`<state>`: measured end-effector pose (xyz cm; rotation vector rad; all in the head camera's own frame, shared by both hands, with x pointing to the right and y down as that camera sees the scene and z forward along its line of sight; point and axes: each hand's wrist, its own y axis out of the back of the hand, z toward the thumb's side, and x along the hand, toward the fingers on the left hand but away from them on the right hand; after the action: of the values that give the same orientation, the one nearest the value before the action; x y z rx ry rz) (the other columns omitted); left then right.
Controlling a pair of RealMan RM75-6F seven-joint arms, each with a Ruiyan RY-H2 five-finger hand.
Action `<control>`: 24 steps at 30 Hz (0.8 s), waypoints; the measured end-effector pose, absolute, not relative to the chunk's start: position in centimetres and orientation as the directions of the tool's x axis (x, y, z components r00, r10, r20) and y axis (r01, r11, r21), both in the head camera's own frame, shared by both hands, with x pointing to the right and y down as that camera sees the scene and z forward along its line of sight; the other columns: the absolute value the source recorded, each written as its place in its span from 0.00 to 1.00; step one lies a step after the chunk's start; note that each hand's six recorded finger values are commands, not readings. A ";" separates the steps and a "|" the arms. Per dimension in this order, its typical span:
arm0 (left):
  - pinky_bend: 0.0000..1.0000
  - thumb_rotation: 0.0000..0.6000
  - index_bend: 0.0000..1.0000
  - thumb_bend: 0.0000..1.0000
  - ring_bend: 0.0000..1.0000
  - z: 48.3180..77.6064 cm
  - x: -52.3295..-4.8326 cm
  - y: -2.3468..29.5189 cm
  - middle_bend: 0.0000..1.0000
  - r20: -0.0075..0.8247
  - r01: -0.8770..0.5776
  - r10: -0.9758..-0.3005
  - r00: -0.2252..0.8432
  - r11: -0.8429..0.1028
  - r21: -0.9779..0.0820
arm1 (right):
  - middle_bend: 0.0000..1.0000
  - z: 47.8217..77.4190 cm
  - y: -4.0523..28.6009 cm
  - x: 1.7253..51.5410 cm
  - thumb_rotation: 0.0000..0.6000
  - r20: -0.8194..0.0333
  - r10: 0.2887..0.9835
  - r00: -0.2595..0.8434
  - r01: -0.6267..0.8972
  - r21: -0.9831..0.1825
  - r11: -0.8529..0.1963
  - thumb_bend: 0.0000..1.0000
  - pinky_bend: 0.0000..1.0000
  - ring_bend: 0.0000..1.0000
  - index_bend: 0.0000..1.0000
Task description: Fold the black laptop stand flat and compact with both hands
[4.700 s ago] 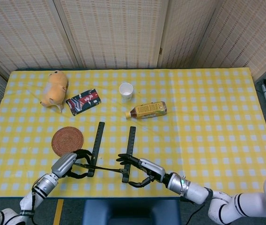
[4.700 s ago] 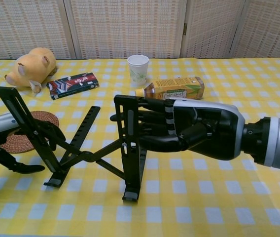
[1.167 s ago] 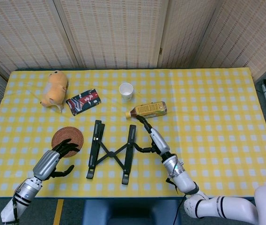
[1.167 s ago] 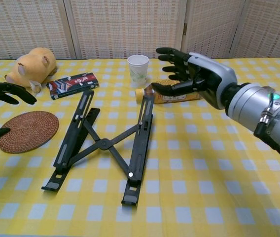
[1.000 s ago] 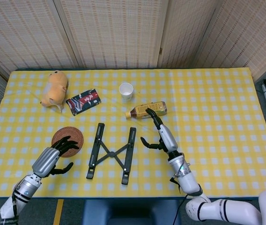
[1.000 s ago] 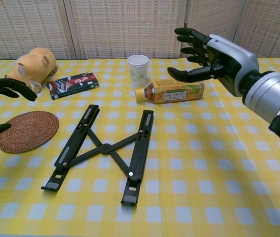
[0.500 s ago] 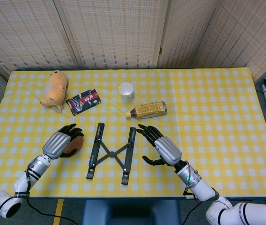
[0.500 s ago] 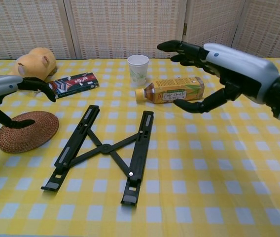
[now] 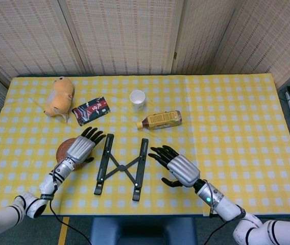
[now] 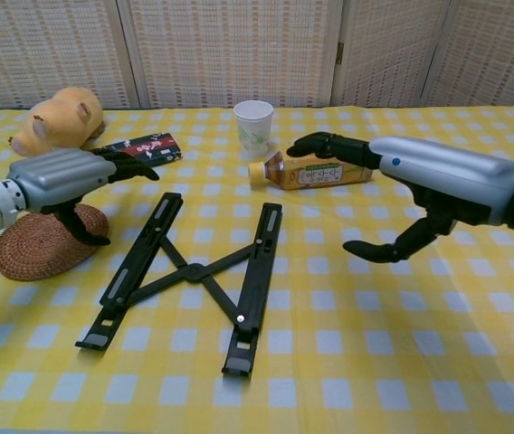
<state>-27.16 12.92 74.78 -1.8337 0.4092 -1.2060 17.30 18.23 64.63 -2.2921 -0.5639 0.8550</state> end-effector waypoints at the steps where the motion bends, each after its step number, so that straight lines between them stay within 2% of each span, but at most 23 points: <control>1: 0.06 1.00 0.11 0.21 0.00 75.0 -26.8 12.9 0.09 0.572 0.185 -0.669 0.475 -0.559 -0.808 | 0.00 64.7 18.2 17.3 1.00 -0.429 0.572 0.699 0.163 -0.684 -0.711 0.39 0.00 0.00 0.00; 8: 0.04 1.00 0.08 0.21 0.00 76.3 -25.4 12.7 0.06 0.590 0.223 -0.668 0.454 -0.556 -0.801 | 0.01 65.2 18.2 17.2 1.00 -0.421 0.585 0.693 0.097 -0.750 -0.655 0.38 0.00 0.00 0.00; 10: 0.02 1.00 0.07 0.21 0.00 76.5 -25.3 12.7 0.05 0.594 0.224 -0.669 0.447 -0.559 -0.798 | 0.07 65.3 18.1 17.2 1.00 -0.415 0.591 0.692 0.067 -0.779 -0.624 0.37 0.00 0.05 0.00; 12: 0.01 1.00 0.06 0.21 0.00 76.6 -25.1 12.8 0.04 0.599 0.207 -0.670 0.439 -0.574 -0.793 | 0.20 65.3 18.0 17.3 1.00 -0.402 0.598 0.693 0.036 -0.810 -0.586 0.34 0.01 0.16 0.02; 14: 0.01 1.00 0.05 0.21 0.00 76.6 -24.8 13.0 0.04 0.604 0.180 -0.668 0.435 -0.592 -0.785 | 0.32 65.4 17.9 17.3 1.00 -0.387 0.603 0.697 0.012 -0.835 -0.550 0.31 0.09 0.28 0.12; 16: 0.00 1.00 0.04 0.21 0.00 76.6 -24.5 13.2 0.03 0.611 0.152 -0.664 0.431 -0.614 -0.774 | 0.43 65.6 17.9 17.2 1.00 -0.371 0.605 0.705 -0.006 -0.856 -0.518 0.27 0.23 0.38 0.26; 19: 0.00 1.00 0.02 0.21 0.00 76.7 -24.1 13.7 0.01 0.632 0.113 -0.650 0.423 -0.654 -0.748 | 0.54 66.0 17.9 16.8 1.00 -0.351 0.600 0.719 -0.024 -0.875 -0.484 0.24 0.39 0.49 0.39; 24: 0.00 1.00 0.02 0.21 0.00 76.8 -23.6 14.0 0.01 0.650 0.067 -0.638 0.412 -0.691 -0.720 | 0.58 67.3 18.2 16.0 1.00 -0.332 0.576 0.747 -0.064 -0.898 -0.435 0.22 0.44 0.53 0.43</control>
<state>-23.62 14.04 76.83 -1.9867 0.4845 -1.3211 16.02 18.20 67.26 -1.8958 -0.3930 0.7627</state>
